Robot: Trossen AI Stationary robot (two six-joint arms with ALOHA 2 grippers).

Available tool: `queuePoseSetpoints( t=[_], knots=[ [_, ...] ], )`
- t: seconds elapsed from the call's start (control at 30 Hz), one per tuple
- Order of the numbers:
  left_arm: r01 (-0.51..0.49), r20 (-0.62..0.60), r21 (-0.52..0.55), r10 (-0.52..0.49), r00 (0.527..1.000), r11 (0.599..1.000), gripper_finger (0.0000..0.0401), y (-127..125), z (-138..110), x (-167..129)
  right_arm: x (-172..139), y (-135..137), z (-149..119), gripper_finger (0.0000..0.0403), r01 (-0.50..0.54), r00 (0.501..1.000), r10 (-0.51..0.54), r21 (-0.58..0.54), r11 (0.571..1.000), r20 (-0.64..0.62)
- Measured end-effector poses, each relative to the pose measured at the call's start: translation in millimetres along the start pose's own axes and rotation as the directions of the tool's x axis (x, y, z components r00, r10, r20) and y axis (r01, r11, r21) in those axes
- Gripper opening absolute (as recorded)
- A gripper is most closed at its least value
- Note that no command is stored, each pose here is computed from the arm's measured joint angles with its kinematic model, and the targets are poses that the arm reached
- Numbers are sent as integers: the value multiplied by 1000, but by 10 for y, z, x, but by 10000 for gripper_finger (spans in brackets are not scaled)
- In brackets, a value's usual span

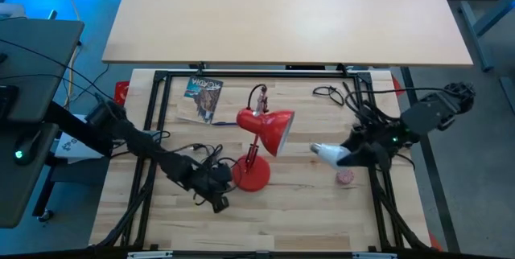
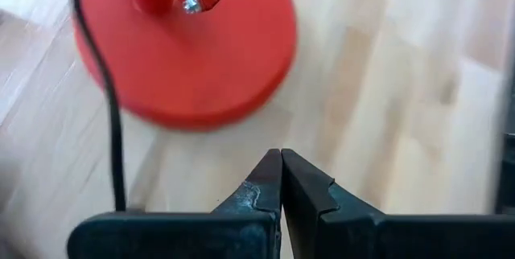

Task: Screw lightbulb
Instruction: Remove the lightbulb from the lamp

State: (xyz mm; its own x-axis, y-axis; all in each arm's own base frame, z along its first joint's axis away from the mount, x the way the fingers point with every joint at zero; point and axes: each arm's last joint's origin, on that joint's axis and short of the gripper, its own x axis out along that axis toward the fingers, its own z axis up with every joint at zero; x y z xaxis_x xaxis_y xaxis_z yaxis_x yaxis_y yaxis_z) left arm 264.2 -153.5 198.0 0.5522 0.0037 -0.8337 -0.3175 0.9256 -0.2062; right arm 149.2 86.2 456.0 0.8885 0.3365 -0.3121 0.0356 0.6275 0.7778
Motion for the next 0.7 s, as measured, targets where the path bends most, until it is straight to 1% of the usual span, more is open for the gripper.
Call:
queuePoseSetpoints(
  t=[0.1, 0.17, 0.23, 0.33, 0.43, 0.53, 0.63, 0.7],
  knots=[
    [43, 16, -42, -42, 999, 998, 0, -1, -27, -304, -96, -45, -68, 254, 46, 998, -46, -5, 999, -36],
    [66, 62, -64, -62, 996, 996, 0, -1, -60, -529, -141, -66, -103, 254, 69, 996, -71, -23, 997, -48],
    [82, 139, -108, -67, 988, 991, 0, 21, -81, -751, -163, -88, -130, 254, 100, 993, -103, -48, 994, -51],
    [108, 293, -191, -48, 955, 976, 0, 83, -70, -1033, -173, -123, -152, 254, 143, 988, -149, -108, 984, -50],
    [137, 437, -236, -21, 899, 962, 0, 163, -1, -1242, -150, -159, -149, 254, 192, 979, -202, -209, 959, -26],
    [157, 525, -207, -26, 851, 966, 0, 261, 121, -1405, -108, -212, -91, 254, 275, 961, -273, -307, 911, 51],
    [190, 582, -135, -77, 810, 973, 0, 381, 261, -1564, -94, -270, 19, 254, 351, 936, -323, -338, 873, 139],
    [212, 625, -79, -117, 772, 974, 0, 504, 326, -1635, -90, -305, 100, 254, 395, 918, -347, -342, 853, 195]
  ],
)
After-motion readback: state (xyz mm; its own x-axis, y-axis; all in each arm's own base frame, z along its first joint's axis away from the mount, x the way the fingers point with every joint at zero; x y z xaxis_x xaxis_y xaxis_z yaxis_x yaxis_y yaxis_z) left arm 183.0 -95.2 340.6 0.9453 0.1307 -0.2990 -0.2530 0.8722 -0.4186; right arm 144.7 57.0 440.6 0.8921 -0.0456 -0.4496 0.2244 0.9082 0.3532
